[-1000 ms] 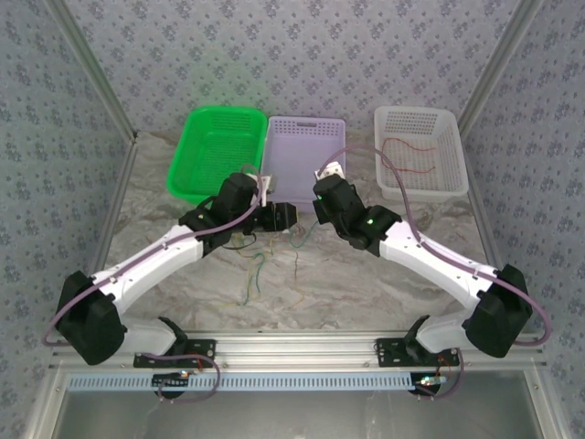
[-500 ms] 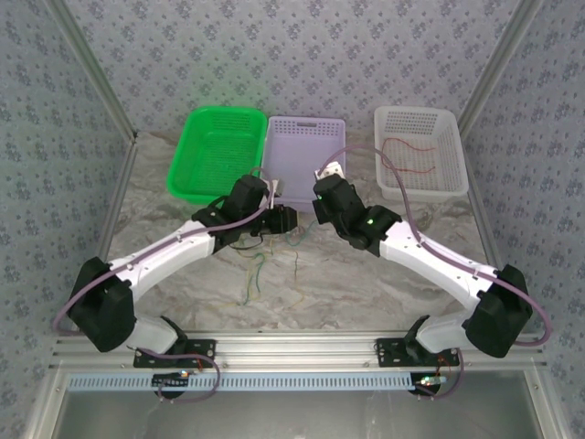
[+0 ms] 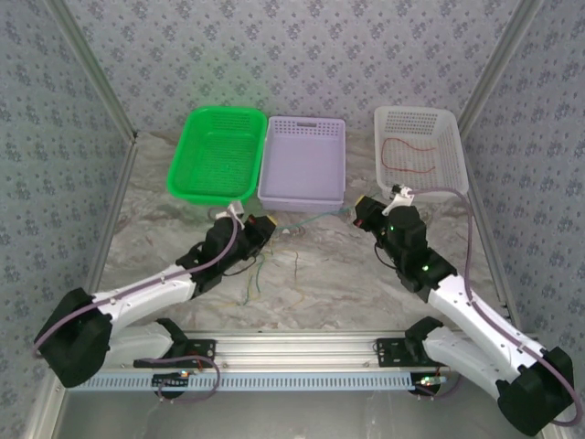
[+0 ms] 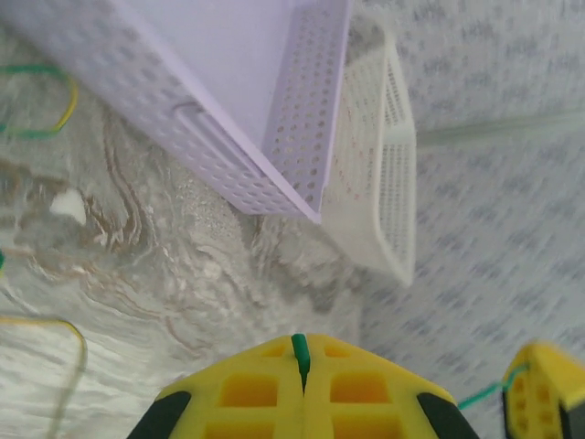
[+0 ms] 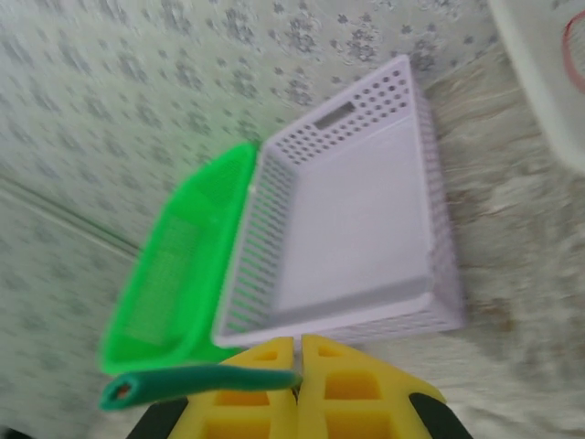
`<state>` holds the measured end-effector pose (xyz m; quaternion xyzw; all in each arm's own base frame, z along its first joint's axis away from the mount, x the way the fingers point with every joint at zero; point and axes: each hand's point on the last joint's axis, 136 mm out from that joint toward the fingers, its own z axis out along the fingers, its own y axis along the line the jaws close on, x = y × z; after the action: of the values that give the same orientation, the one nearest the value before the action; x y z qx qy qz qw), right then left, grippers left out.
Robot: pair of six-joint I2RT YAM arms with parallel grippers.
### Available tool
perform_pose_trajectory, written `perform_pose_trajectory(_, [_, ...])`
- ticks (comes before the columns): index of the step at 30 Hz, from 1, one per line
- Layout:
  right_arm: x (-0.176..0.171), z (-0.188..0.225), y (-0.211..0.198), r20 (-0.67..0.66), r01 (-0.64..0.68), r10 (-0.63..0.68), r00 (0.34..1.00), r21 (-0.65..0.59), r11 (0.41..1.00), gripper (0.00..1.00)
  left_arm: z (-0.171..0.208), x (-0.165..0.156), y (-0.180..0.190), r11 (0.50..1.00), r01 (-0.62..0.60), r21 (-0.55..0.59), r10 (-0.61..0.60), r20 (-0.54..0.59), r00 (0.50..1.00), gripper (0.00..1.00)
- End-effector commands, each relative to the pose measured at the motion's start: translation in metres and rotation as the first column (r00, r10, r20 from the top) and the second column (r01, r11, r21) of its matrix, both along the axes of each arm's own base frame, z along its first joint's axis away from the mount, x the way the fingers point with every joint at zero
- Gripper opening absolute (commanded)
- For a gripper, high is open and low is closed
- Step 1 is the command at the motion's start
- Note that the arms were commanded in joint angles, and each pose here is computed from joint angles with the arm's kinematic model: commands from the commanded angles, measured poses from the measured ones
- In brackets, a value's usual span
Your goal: Untangle the cables
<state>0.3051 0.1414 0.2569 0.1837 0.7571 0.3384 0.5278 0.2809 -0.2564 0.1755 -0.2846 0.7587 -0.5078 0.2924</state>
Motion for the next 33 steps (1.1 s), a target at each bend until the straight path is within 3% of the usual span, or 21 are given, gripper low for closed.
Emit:
perform_pose_trajectory(1, [0.007, 0.030, -0.035, 0.038, 0.195, -0.228, 0.973, 0.392, 0.899, 0.00, 0.010, 0.021, 0.025, 0.915, -0.298, -0.272, 0.286, -0.082, 0.955, 0.00])
perform_pose_trajectory(4, [0.003, 0.017, -0.050, -0.031, 0.269, -0.303, 0.952, 0.551, 0.790, 0.00, 0.024, 0.021, 0.024, 0.879, -0.343, -0.332, 0.328, -0.101, 0.939, 0.00])
perform_pose_trajectory(10, [0.002, 0.015, -0.069, -0.115, 0.328, -0.367, 0.923, 0.734, 0.594, 0.00, 0.022, 0.012, 0.029, 0.796, -0.441, -0.415, 0.401, -0.184, 0.897, 0.00])
perform_pose_trajectory(15, [0.003, 0.012, -0.064, -0.154, 0.324, -0.329, 0.932, 0.761, 0.562, 0.00, 0.020, 0.015, 0.031, 0.711, -0.484, -0.509, 0.432, -0.226, 0.873, 0.00])
perform_pose_trajectory(19, [0.001, 0.005, -0.055, -0.187, 0.333, -0.292, 0.938, 0.713, 0.617, 0.00, 0.032, 0.021, 0.024, 0.699, -0.472, -0.537, 0.431, -0.210, 0.878, 0.00])
perform_pose_trajectory(22, [0.000, 0.018, -0.046, -0.216, 0.309, -0.226, 0.950, 0.546, 0.779, 0.02, 0.050, 0.027, 0.025, 0.737, -0.445, -0.508, 0.434, -0.149, 0.889, 0.00])
perform_pose_trajectory(25, [-0.013, 0.038, -0.046, -0.220, 0.272, -0.210, 0.953, 0.312, 0.910, 0.34, 0.080, 0.036, 0.038, 0.794, -0.395, -0.462, 0.421, -0.052, 0.906, 0.00])
perform_pose_trajectory(28, [-0.023, 0.061, -0.053, -0.137, 0.227, -0.201, 0.970, 0.212, 0.951, 0.46, 0.103, 0.042, 0.062, 0.827, -0.378, -0.417, 0.421, 0.014, 0.907, 0.00])
perform_pose_trajectory(33, [-0.039, 0.089, -0.053, -0.057, 0.137, -0.133, 0.989, 0.069, 0.988, 0.49, 0.106, 0.047, 0.128, 0.759, -0.494, -0.424, 0.551, 0.013, 0.835, 0.00])
